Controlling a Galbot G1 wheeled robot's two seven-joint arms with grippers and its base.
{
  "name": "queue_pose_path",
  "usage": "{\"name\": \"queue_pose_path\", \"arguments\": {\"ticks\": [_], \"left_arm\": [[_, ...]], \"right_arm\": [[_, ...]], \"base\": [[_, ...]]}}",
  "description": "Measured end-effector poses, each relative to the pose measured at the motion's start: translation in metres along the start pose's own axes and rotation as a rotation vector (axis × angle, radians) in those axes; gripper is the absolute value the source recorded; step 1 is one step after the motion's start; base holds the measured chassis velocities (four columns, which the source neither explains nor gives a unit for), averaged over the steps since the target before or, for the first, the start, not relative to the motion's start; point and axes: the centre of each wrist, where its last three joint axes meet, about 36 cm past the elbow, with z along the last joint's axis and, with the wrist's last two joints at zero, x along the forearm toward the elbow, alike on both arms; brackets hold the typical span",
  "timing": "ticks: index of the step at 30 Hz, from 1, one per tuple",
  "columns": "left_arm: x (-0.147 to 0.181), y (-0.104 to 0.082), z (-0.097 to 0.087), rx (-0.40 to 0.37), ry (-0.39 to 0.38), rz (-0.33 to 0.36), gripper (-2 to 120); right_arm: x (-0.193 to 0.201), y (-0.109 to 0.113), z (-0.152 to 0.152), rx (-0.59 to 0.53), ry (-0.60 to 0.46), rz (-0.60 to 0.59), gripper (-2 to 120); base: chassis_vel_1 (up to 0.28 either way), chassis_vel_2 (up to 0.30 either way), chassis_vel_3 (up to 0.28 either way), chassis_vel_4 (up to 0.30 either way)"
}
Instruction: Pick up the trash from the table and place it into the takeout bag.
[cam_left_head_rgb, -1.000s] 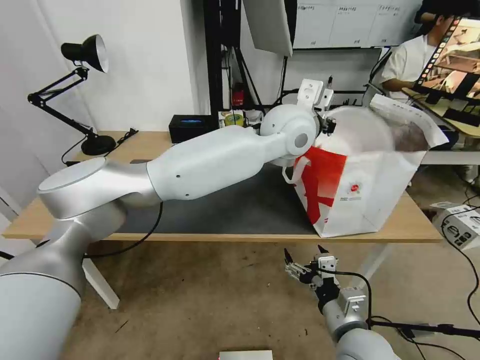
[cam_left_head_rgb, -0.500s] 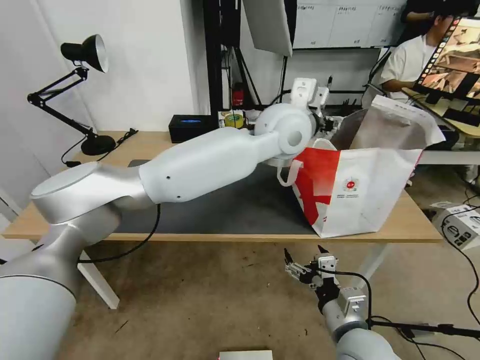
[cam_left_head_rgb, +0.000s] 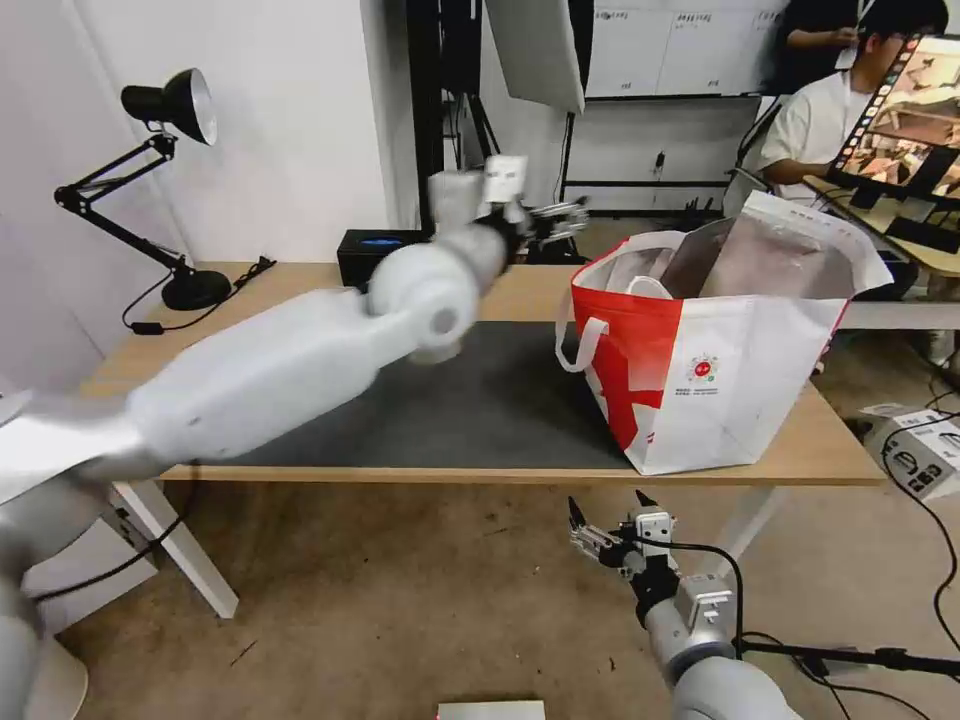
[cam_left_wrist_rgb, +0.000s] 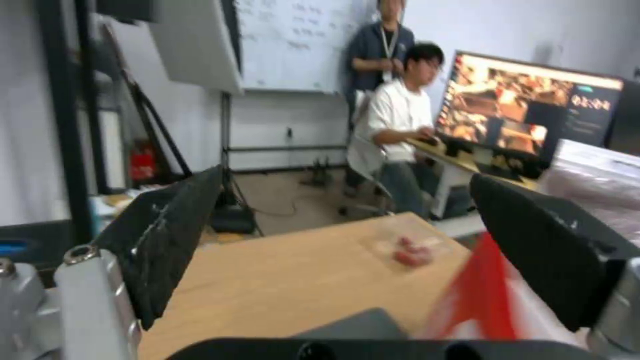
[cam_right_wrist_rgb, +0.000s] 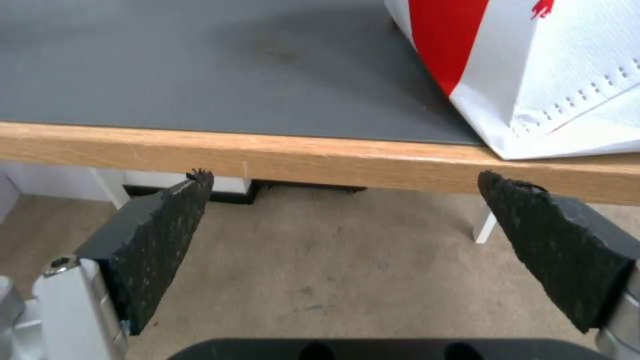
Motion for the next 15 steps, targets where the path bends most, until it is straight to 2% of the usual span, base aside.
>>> {"name": "queue_pose_path", "arguments": {"ticks": [2,3,6,7,9,10,13,15], "left_arm": [[0.024,0.034,0.026,0.000,-0.027,-0.022,100],[0.024,0.034,0.026,0.000,-0.027,-0.022,100],[0.055,0.068,0.051,0.021,-0.069,-0.053,100],[0.055,0.068,0.051,0.021,-0.069,-0.053,100],[0.076,0.085,0.065,0.035,-0.101,-0.075,100],[0.076,0.085,0.065,0.035,-0.101,-0.075,100],[0.112,0.098,0.088,0.042,-0.117,-0.114,100],[0.125,0.103,0.095,0.035,-0.123,-0.132,100]], "right_arm": [[0.000,0.000,0.000,0.000,0.000,0.000,100],[0.000,0.000,0.000,0.000,0.000,0.000,100],[0.000,0.000,0.000,0.000,0.000,0.000,100],[0.000,0.000,0.000,0.000,0.000,0.000,100],[0.000,0.000,0.000,0.000,0.000,0.000,100],[0.000,0.000,0.000,0.000,0.000,0.000,100],[0.000,0.000,0.000,0.000,0.000,0.000,100],[0.000,0.000,0.000,0.000,0.000,0.000,100]], "base": [[0.000,0.000,0.000,0.000],[0.000,0.000,0.000,0.000],[0.000,0.000,0.000,0.000],[0.000,0.000,0.000,0.000],[0.000,0.000,0.000,0.000],[0.000,0.000,0.000,0.000],[0.000,0.000,0.000,0.000],[0.000,0.000,0.000,0.000]]}}
